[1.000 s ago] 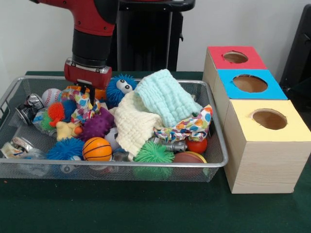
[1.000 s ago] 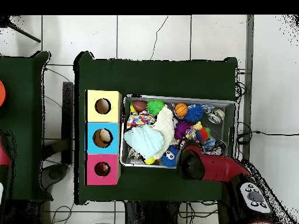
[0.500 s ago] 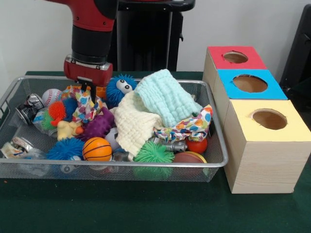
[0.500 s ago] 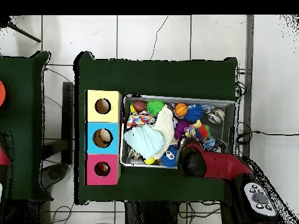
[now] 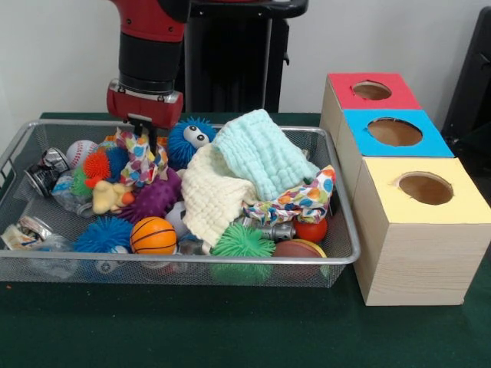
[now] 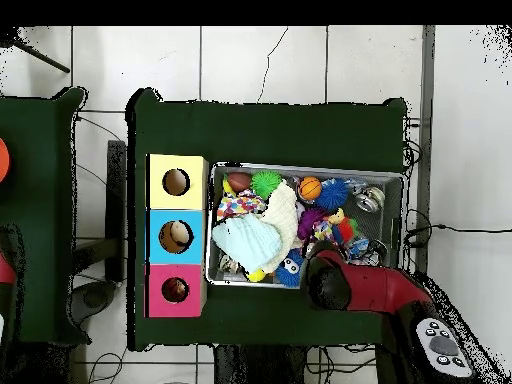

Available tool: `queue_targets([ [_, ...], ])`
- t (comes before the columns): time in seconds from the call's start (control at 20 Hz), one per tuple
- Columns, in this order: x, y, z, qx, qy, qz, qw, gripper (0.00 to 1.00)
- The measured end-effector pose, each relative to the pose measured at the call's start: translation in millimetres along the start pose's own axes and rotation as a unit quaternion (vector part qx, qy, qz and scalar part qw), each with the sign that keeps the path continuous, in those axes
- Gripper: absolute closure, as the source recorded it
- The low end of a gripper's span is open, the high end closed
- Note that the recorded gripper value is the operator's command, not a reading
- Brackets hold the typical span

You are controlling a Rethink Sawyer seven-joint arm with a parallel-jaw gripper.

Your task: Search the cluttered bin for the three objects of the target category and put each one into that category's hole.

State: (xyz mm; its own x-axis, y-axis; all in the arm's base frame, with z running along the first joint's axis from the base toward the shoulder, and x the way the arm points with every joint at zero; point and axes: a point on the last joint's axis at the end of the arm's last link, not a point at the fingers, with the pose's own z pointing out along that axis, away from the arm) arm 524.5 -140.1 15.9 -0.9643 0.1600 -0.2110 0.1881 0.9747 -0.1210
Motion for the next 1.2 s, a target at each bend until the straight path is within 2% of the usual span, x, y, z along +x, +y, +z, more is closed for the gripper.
queue_targets([
  [0.35, 10.7, 2, 0, -0.001, 0.006, -0.016, 0.9999, 1.00],
  [0.8, 30.1, -5, 14, -0.005, -0.002, -0.055, 0.9984, 1.00],
  [1.2, 31.1, -16, 22, -0.009, -0.017, -0.054, 0.9983, 1.00],
])
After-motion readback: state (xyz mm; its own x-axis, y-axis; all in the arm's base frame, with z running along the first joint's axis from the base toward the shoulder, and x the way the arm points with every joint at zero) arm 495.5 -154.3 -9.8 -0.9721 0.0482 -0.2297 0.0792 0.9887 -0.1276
